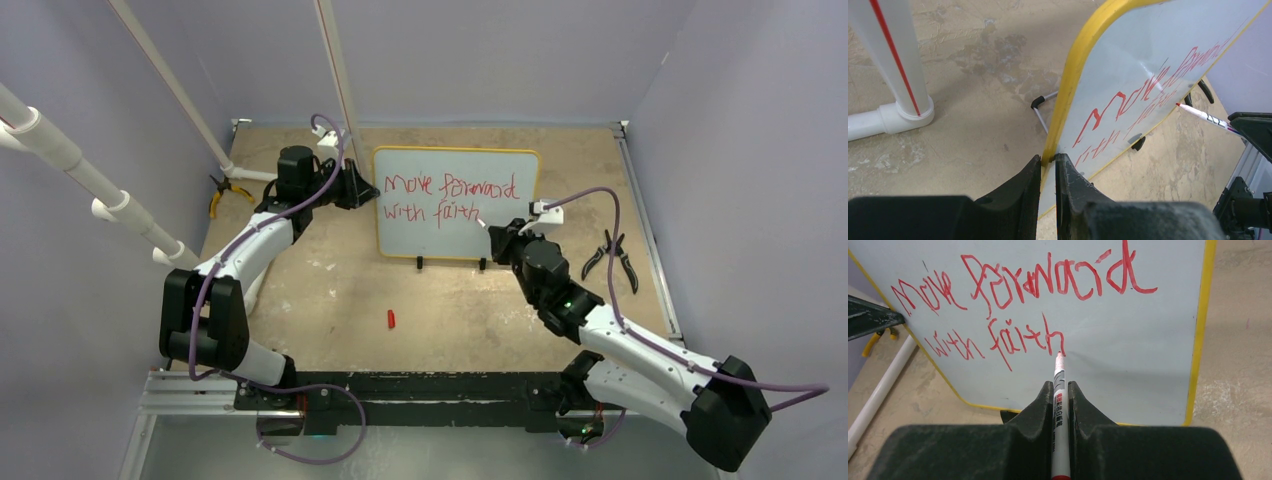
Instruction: Write a sentence on the whiteboard
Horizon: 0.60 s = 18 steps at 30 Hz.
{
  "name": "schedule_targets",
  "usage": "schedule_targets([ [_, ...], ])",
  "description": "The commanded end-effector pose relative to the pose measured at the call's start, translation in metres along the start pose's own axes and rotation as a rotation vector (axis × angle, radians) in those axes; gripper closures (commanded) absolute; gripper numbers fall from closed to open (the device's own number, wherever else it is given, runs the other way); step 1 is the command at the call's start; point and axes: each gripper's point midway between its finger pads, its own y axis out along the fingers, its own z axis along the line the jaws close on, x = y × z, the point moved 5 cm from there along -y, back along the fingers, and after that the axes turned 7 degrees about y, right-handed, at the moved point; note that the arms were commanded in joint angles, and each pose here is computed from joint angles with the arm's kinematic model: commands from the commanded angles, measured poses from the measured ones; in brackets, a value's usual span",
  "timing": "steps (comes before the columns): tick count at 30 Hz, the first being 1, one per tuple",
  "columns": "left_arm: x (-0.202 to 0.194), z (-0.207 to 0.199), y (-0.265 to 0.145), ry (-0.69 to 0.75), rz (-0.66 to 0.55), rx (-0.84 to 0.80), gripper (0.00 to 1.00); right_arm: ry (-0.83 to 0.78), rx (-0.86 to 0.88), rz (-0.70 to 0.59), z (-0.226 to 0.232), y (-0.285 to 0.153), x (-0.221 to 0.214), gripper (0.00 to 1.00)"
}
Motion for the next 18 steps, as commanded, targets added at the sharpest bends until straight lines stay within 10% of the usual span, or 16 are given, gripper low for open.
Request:
schedule_targets([
  [1,0.0085,-0.013,-0.0043,0.028,-0.029,-0.04,0.86,0.011,-0.013,-0.036,-0.0012,0.0005,0.0066,1.0],
  [18,0.0087,-0.0131,-0.0046,0.03,-0.03,-0.04,0.86,-0.012,-0.072,-0.034,-0.006,0.0087,0.0031,1.0],
])
